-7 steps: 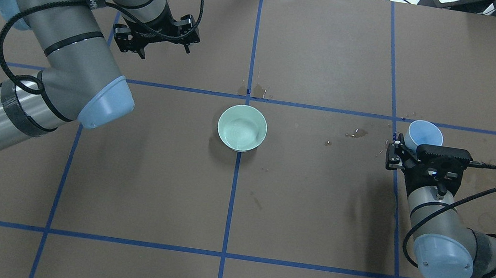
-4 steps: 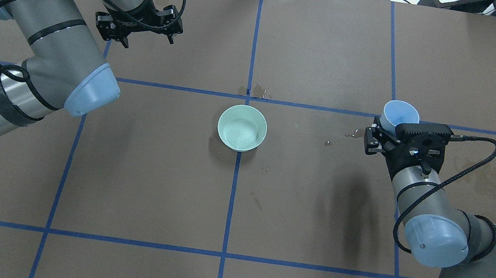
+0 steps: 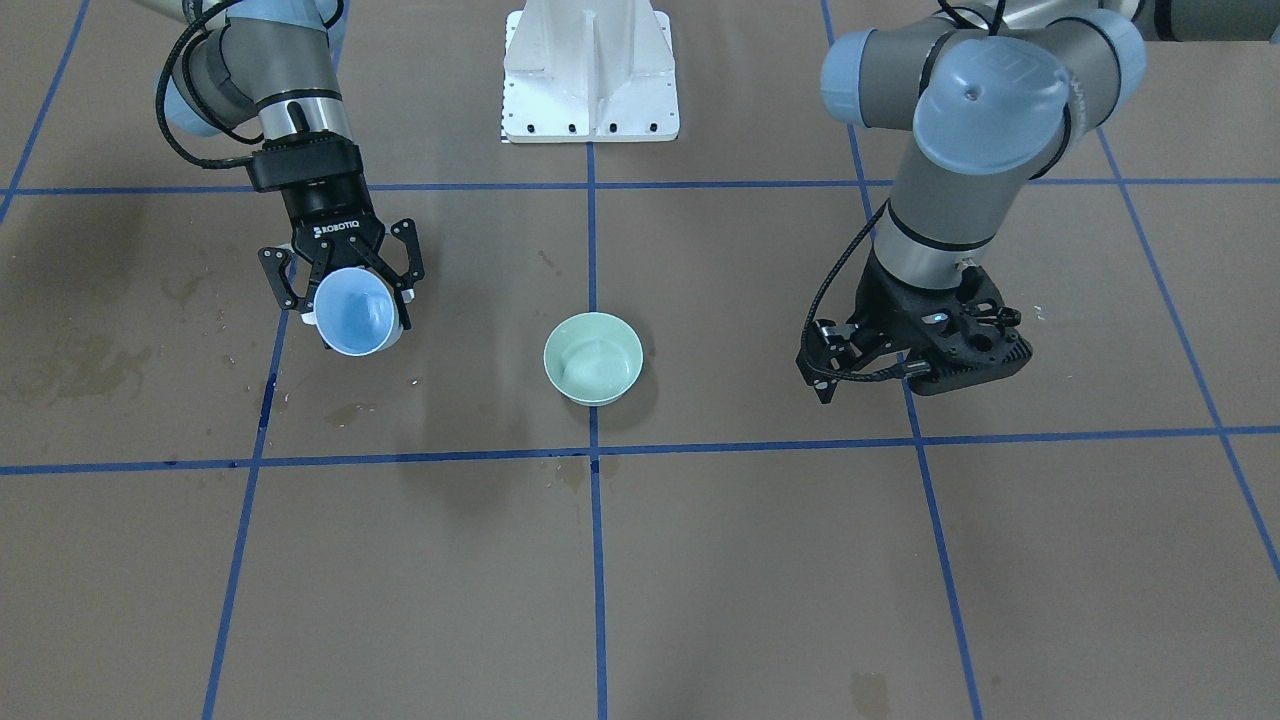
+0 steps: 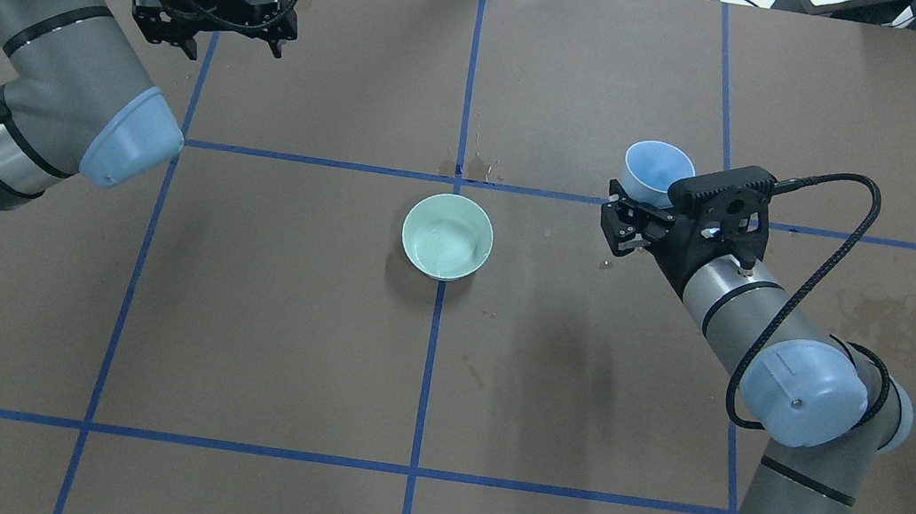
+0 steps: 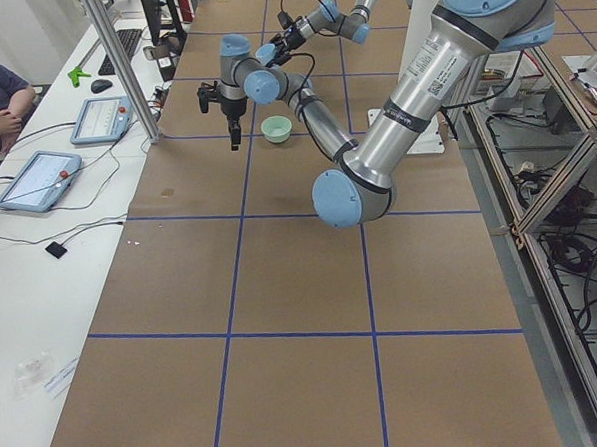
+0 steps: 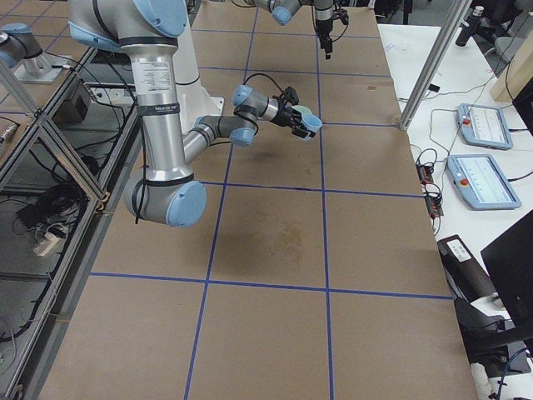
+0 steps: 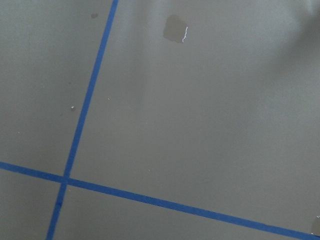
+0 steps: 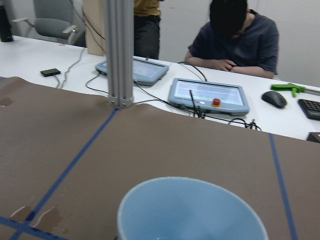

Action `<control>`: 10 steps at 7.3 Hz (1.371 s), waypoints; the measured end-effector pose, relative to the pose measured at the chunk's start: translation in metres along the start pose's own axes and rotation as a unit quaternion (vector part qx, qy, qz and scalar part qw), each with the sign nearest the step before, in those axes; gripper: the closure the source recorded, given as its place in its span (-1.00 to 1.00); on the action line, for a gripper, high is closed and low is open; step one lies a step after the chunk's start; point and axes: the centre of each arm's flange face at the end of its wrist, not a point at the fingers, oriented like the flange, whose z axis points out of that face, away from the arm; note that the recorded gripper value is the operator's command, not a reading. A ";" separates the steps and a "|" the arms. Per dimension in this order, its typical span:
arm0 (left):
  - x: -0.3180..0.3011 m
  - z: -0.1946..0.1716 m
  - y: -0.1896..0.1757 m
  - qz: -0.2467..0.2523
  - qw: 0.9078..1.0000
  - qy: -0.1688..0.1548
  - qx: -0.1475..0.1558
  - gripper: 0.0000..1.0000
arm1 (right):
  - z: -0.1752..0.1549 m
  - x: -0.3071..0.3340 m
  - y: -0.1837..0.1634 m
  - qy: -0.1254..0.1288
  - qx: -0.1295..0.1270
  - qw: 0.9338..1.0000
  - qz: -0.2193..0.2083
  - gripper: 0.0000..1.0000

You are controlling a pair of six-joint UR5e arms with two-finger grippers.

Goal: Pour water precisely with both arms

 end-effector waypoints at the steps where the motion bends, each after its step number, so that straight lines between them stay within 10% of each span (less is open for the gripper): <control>1: -0.009 0.000 -0.005 0.005 1.000 -0.004 0.002 -1.00 | 0.005 -0.002 0.009 -0.038 0.010 0.999 -0.005 1.00; 7: -0.031 0.002 -0.015 0.005 1.000 -0.005 -0.011 -1.00 | 0.004 -0.052 0.010 -0.207 0.017 0.975 -0.084 1.00; 10: -0.040 0.000 -0.023 0.005 1.000 -0.007 -0.008 -1.00 | 0.013 -0.070 0.016 -0.239 -0.025 0.965 -0.109 1.00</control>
